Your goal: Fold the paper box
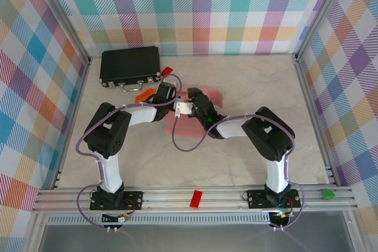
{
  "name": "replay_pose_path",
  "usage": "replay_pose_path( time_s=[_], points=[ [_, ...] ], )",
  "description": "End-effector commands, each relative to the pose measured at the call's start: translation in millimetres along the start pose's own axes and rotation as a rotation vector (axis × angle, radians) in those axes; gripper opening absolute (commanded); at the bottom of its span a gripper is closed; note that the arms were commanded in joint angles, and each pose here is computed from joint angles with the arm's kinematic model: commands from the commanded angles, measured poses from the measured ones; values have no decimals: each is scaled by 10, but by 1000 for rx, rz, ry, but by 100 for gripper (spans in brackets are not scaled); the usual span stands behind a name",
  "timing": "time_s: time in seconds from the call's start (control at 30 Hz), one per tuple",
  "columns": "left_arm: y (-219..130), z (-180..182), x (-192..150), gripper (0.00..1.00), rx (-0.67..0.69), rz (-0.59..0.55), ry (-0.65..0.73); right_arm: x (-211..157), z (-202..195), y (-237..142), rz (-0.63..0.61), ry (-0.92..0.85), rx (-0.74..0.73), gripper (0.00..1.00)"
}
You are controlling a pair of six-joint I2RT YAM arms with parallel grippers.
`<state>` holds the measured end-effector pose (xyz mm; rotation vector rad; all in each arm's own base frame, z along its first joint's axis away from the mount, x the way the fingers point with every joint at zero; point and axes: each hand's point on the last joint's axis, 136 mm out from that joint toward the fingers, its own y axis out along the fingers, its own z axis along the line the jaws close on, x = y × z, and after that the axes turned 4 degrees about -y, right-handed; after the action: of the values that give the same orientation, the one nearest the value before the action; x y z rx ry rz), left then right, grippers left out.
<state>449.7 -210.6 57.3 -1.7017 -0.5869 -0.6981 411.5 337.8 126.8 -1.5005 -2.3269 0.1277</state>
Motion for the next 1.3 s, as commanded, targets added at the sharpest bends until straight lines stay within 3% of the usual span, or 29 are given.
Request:
replay_pose_path(
  time_s=[0.0, 0.1, 0.23, 0.33, 0.47, 0.73, 0.97, 1.27],
  points=[
    [-178, 189, -199, 0, 108, 59, 19, 132, -271, -162, -23, 68, -67, 70],
    [-283, 221, -231, 0, 137, 59, 30, 194, -398, -289, -38, 136, -77, 78],
    [-393, 299, -270, 0, 186, 62, 33, 245, -595, -473, -59, 258, -74, 80],
    [-489, 366, -314, 0, 221, 74, 10, 140, -766, -633, -47, 450, -40, 83],
    [-620, 406, -371, 0, 225, 60, -30, -277, -820, -728, 31, 734, 52, 82],
    [-730, 420, -339, 0, 216, 27, -38, -1399, -582, -757, 315, 1040, 149, 75],
    [-691, 404, -333, 0, 199, -1, -43, -1544, -118, -582, 343, 1069, 358, 68],
    [-551, 370, -389, 0, 176, -8, -47, -1457, 108, -211, 334, 1034, 540, 61]
  ],
)
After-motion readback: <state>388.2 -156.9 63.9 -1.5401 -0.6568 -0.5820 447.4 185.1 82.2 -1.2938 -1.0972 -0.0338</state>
